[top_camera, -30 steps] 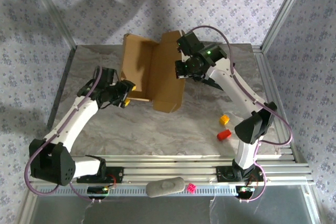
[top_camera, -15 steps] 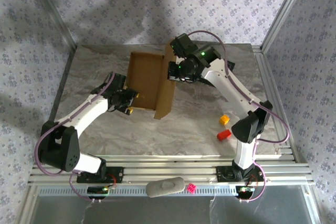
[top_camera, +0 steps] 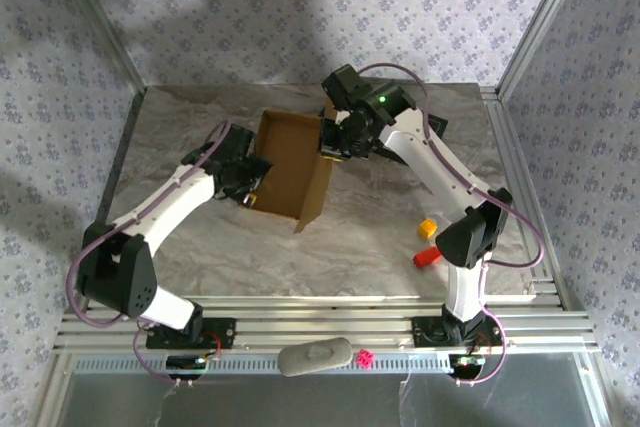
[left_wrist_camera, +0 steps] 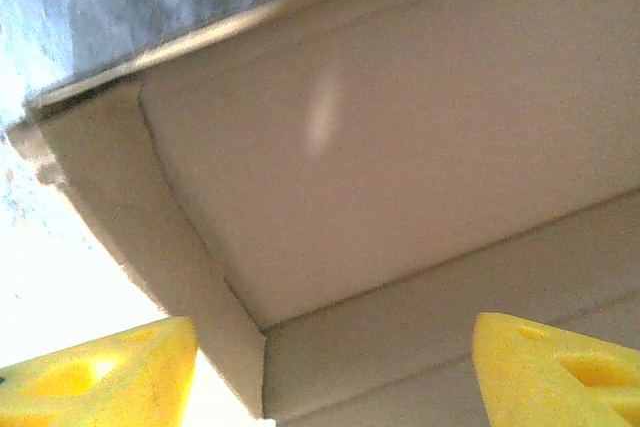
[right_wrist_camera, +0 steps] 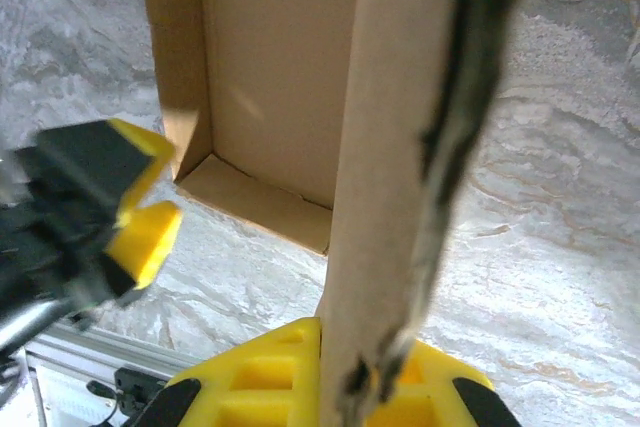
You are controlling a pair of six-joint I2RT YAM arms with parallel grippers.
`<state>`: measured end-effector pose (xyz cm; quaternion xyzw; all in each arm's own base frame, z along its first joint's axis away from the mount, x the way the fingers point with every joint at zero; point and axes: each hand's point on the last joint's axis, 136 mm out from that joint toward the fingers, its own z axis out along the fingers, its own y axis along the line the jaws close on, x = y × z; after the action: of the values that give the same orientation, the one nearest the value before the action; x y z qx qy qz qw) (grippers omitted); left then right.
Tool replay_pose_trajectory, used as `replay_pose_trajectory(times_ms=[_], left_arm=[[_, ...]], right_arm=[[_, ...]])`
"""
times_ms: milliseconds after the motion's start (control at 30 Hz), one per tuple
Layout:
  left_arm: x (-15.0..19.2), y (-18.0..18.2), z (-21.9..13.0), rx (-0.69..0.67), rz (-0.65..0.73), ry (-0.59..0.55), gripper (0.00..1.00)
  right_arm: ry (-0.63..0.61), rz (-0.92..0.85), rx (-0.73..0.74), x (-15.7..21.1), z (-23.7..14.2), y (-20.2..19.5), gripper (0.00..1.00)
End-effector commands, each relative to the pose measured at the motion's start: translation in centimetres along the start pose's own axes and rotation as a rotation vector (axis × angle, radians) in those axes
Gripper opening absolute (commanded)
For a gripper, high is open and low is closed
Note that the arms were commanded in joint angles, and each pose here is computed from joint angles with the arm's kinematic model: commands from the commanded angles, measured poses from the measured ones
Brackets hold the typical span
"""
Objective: Fold the paper box
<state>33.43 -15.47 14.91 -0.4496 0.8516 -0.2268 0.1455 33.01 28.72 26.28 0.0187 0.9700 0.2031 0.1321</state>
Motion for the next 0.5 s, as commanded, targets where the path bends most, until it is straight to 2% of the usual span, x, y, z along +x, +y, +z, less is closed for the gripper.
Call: replay_pose_trajectory(times_ms=[0, 67, 133, 233, 267, 333, 467], left_arm=[[-3.6, -0.9, -5.3, 0.021, 0.027, -0.131, 0.70], [-5.3, -2.4, -6.2, 0.067, 0.108, -0.139, 0.64], [-6.2, -4.4, -7.0, 0.105, 0.255, -0.144, 0.58], [-6.2, -6.7, -7.8, 0.104, 0.476, -0.133, 0.54], [-6.1, -7.2, -7.9, 0.098, 0.504, -0.121, 0.54], [-6.2, -8.4, -8.1, 0.113, 0.496, -0.117, 0.54], [-5.9, -12.3, -8.8, 0.240, 0.338, -0.127, 0.58]], right_arm=[[0.037, -0.075, 0.043, 0.2, 0.4, -2.1, 0.00], [0.045, -0.188, 0.018, 0.3, 0.5, -2.5, 0.00], [0.057, -0.308, 0.010, 0.9, 0.4, -2.9, 0.00], [0.085, -0.489, 0.081, 2.0, -0.1, -4.5, 0.00], [0.097, -0.534, 0.128, 2.3, -0.2, -5.3, 0.00], [0.089, -0.593, 0.216, 2.0, -0.7, -6.7, 0.00], [-0.008, -0.641, 0.306, 0.0, -1.8, -7.2, 0.00]])
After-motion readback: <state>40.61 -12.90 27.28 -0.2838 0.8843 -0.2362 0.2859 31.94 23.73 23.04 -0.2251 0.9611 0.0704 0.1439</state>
